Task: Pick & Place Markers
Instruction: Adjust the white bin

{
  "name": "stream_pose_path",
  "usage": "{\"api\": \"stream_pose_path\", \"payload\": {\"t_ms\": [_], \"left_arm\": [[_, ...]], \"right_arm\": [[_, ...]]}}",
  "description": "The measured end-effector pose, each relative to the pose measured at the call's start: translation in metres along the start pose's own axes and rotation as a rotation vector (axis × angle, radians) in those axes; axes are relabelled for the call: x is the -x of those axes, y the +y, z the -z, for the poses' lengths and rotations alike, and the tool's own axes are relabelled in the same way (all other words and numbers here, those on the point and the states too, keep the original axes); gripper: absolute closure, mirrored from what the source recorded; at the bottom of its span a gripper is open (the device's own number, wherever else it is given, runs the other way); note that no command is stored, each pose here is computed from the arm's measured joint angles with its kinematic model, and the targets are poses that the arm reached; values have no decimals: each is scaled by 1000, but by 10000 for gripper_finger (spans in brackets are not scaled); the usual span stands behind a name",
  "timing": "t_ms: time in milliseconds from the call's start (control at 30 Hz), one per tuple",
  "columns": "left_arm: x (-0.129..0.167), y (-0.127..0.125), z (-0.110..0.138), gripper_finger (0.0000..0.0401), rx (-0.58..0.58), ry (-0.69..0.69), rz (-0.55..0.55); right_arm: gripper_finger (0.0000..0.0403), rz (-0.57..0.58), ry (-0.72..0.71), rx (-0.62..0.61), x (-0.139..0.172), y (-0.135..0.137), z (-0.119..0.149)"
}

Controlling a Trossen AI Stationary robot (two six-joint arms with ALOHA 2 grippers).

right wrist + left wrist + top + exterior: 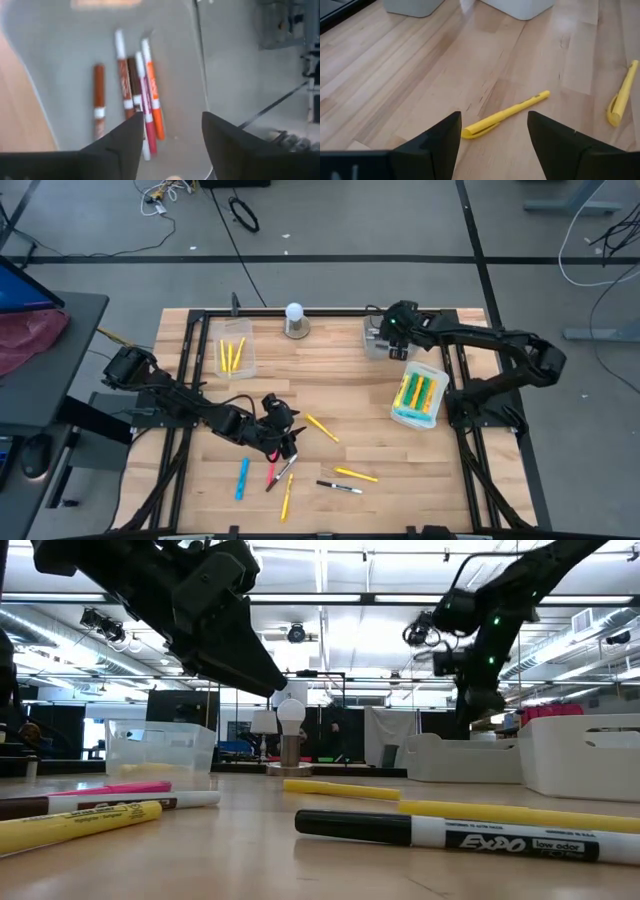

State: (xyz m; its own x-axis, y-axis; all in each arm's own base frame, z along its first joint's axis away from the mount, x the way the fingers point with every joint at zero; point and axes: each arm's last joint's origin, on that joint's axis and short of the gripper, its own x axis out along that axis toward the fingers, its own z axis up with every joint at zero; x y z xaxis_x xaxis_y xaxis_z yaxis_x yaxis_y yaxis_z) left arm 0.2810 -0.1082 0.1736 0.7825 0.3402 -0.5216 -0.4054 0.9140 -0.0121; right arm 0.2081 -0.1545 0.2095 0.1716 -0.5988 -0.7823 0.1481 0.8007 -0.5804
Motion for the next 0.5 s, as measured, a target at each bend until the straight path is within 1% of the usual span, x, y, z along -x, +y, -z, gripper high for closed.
{"api": "stream_pose_path", "payload": {"t_ms": [67,133,200,267,333,367,433,500], "left_arm": [[0,0,0,167,0,0,0],[0,0,0,167,0,0,0],[0,0,0,167,0,0,0],[0,0,0,167,0,0,0],[0,0,0,167,1,-1,0],[0,0,0,167,2,-1,0],[0,0,0,167,6,-1,1],[0,0,0,167,7,-2,1]], "right_arm": [[194,10,-39,-90,13,1,-1],[192,-10,-80,-185,28,6,-2],[195,-118,-128,-259,42,16,-2],[204,-288,-160,-304,54,33,-5],[219,-461,-159,-328,64,52,-9],[229,-526,-137,-327,67,62,-10],[253,-580,-96,-301,71,81,-14],[283,-589,-45,-265,71,98,-17]]}}
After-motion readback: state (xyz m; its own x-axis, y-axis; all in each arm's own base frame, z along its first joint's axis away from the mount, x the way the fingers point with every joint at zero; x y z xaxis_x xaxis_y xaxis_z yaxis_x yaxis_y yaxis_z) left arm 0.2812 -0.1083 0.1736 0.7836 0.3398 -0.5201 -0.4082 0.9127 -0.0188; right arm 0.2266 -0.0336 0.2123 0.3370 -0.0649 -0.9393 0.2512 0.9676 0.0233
